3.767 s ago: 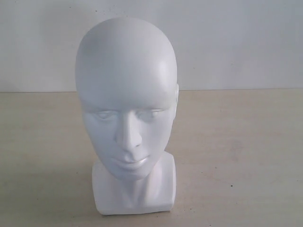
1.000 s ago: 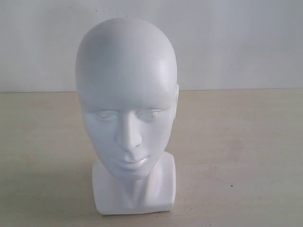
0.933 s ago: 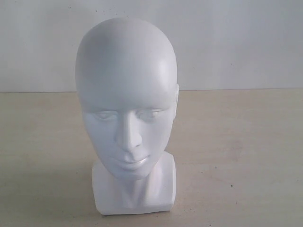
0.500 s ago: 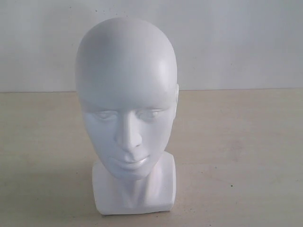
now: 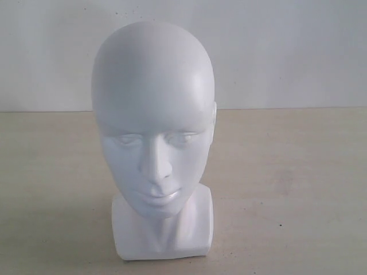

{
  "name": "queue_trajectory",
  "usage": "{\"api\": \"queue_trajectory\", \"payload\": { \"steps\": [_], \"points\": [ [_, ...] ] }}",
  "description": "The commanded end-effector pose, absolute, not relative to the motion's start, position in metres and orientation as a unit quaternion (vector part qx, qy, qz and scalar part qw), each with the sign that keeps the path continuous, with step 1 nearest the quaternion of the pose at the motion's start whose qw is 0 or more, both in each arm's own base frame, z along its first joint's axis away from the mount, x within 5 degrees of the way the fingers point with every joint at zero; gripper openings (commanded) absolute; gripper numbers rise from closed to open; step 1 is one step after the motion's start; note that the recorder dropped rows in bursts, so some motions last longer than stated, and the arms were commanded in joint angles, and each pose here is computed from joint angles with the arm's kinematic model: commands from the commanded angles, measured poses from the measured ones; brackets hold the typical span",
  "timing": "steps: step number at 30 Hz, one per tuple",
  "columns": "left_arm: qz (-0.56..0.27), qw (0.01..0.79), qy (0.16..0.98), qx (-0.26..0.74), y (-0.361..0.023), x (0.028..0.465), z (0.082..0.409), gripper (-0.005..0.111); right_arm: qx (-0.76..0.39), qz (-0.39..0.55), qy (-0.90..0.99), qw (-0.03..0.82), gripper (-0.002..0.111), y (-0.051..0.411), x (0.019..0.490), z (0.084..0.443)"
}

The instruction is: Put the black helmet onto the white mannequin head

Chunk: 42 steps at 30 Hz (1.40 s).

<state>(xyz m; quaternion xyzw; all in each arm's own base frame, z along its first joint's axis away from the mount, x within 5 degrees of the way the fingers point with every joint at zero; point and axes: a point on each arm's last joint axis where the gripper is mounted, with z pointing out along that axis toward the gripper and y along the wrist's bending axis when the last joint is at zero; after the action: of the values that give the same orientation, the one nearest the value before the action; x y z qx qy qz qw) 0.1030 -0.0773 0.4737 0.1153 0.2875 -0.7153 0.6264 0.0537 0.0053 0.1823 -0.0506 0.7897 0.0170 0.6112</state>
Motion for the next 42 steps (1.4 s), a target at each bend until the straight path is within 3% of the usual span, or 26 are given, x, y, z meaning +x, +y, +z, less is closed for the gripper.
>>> {"api": "queue_trajectory", "payload": {
  "steps": [1,10,21,35,42],
  "points": [
    [-0.727,0.627,0.239,0.142,-0.072,0.082,0.479,0.004,-0.049,0.017,0.787,0.615,0.0,0.005,0.053,0.183],
    [-0.744,0.605,0.276,0.059,-0.069,0.1,0.439,0.004,-0.048,0.018,0.787,0.615,0.0,0.005,0.053,0.183],
    [-0.731,0.614,0.29,0.069,-0.073,0.105,0.435,0.004,-0.048,0.018,0.787,0.615,0.0,0.005,0.053,0.183],
    [-0.716,0.606,0.329,0.111,-0.101,0.166,0.458,0.004,-0.048,0.018,0.787,0.615,0.0,0.005,0.053,0.183],
    [-0.725,0.566,0.361,0.152,-0.134,0.189,0.452,0.004,-0.048,0.018,0.787,0.615,0.0,0.005,0.053,0.183]
  ]
}}
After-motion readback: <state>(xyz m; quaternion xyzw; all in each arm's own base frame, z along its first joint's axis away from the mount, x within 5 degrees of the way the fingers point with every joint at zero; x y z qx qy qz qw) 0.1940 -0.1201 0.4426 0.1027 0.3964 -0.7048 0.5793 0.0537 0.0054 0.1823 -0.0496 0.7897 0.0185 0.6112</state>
